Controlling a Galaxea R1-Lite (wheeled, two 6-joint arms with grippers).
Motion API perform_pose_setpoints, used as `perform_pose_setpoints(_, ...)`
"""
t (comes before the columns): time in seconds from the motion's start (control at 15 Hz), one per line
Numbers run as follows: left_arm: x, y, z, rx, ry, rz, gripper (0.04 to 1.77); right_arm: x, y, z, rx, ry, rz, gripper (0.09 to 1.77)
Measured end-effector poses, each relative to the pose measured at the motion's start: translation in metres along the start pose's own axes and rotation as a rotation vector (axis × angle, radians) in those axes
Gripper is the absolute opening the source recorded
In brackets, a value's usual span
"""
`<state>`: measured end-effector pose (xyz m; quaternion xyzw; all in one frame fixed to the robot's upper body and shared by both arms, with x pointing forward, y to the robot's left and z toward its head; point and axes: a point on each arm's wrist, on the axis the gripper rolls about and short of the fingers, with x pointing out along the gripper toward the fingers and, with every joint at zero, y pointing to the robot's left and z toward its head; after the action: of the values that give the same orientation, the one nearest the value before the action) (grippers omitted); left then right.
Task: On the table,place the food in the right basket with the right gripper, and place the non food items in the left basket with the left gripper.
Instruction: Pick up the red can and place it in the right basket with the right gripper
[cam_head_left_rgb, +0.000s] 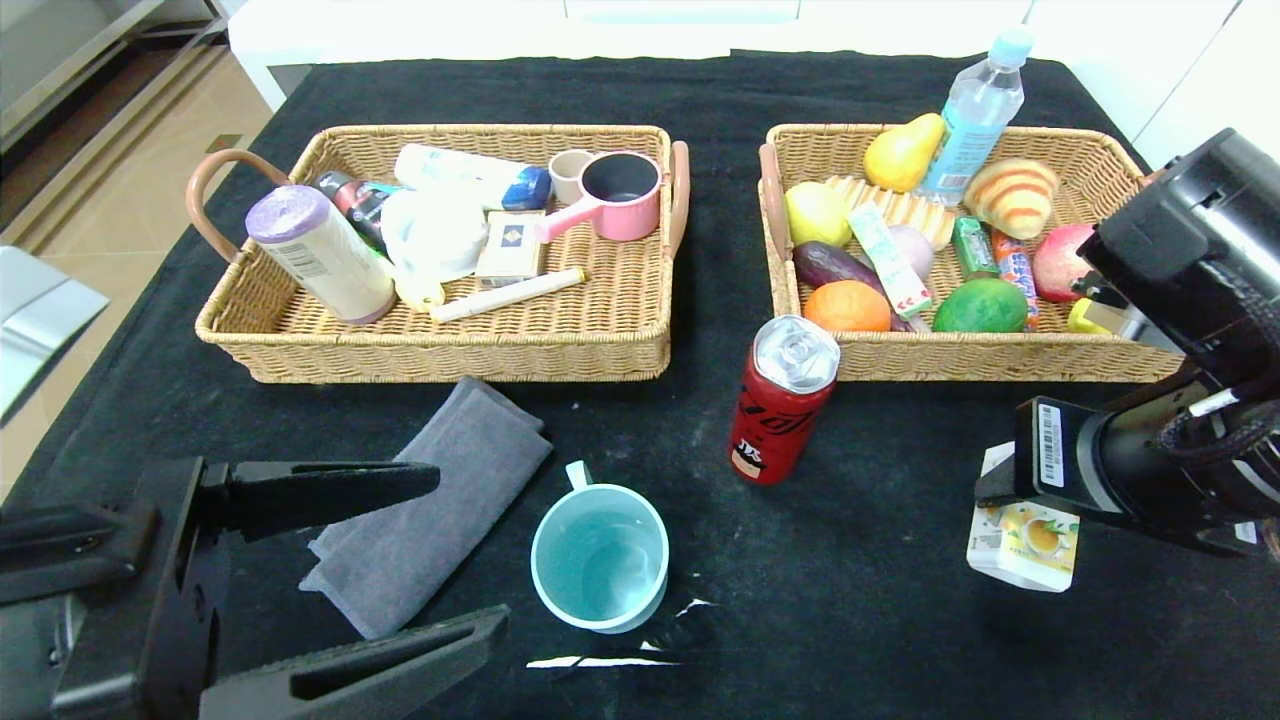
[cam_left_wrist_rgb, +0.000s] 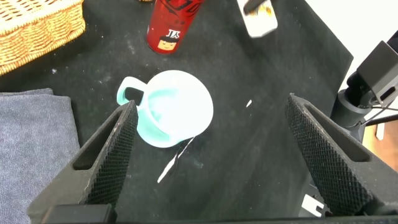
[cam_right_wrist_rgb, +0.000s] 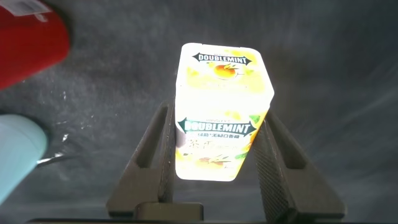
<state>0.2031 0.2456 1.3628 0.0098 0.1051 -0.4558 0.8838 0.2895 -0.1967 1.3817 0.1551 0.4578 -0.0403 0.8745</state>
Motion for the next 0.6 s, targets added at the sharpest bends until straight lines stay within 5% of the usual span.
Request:
perform_pose_setpoints(0.27, -0.002, -0.001, 0.001, 0.004, -0.008, -0.001, 1.72, -0.016, 0.005, 0.010, -0.071, -0.132, -0.007, 0.81)
perform_pose_setpoints(0.6, -0.001, -0.001, 0.001, 0.006, -0.007, 0.000, 1.72, -0.020, 0.028, 0.044, -0.116, -0.389, 0.009, 0.81)
